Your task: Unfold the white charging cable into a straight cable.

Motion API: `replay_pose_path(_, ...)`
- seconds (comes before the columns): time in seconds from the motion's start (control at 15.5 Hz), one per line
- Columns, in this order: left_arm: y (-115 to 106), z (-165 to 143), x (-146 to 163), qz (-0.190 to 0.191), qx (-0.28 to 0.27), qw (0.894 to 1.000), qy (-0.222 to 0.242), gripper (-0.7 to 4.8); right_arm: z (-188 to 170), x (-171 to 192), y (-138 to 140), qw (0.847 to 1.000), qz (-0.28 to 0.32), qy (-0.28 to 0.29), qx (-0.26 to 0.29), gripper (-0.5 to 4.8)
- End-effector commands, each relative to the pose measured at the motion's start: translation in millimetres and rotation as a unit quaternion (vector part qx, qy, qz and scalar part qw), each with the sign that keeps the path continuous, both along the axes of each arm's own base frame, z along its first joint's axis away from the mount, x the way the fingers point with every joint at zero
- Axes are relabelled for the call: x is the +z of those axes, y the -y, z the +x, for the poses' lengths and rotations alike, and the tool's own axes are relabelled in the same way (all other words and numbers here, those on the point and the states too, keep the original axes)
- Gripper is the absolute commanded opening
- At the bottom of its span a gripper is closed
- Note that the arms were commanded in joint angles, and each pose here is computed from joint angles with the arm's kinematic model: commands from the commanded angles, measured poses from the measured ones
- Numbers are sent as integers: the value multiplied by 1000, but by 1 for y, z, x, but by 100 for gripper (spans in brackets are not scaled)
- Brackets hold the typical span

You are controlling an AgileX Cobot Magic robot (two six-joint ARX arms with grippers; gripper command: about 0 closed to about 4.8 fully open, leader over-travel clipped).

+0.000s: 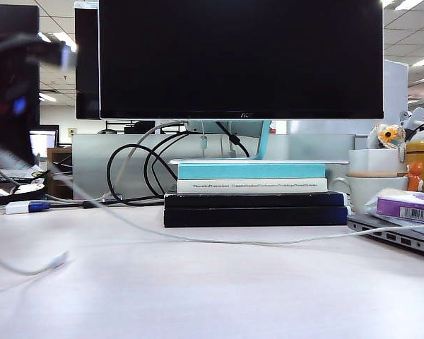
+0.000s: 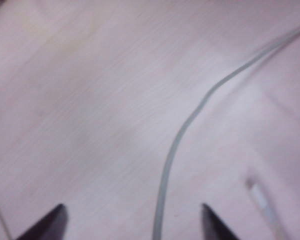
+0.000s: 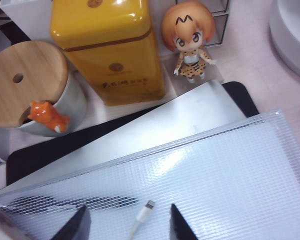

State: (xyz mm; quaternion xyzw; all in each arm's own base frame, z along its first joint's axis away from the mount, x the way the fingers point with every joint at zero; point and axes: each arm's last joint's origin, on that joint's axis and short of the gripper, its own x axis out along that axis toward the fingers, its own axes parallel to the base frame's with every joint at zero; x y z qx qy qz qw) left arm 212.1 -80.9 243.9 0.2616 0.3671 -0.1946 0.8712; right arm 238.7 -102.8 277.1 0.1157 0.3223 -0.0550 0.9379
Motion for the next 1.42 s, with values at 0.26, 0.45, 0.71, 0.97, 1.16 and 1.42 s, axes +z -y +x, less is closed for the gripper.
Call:
replay_pose_path(0.26,-3,-2,30,5,-1,1000,-26,479,1,4,0,1000,-4,16,1,204)
replay_pose_path(0.45,0,23,53,-280,41,958,38,479,1,4,0,1000,-4,14,0,203)
replay_pose_path(0.71,-7,21,40,-273,35,961,-29,479,1,4,0,1000,-4,14,0,203)
replay_pose_path(0.97,-18,9,52,-279,43,959,-15,450,1,5,-5,994,81,38,58,203)
replay_pose_path(1.16,-41,-17,75,-272,71,958,50,425,1,17,-14,965,167,103,175,203)
replay_pose_path(1.42,-71,-59,106,-257,117,943,175,425,-25,54,-27,945,154,183,224,203)
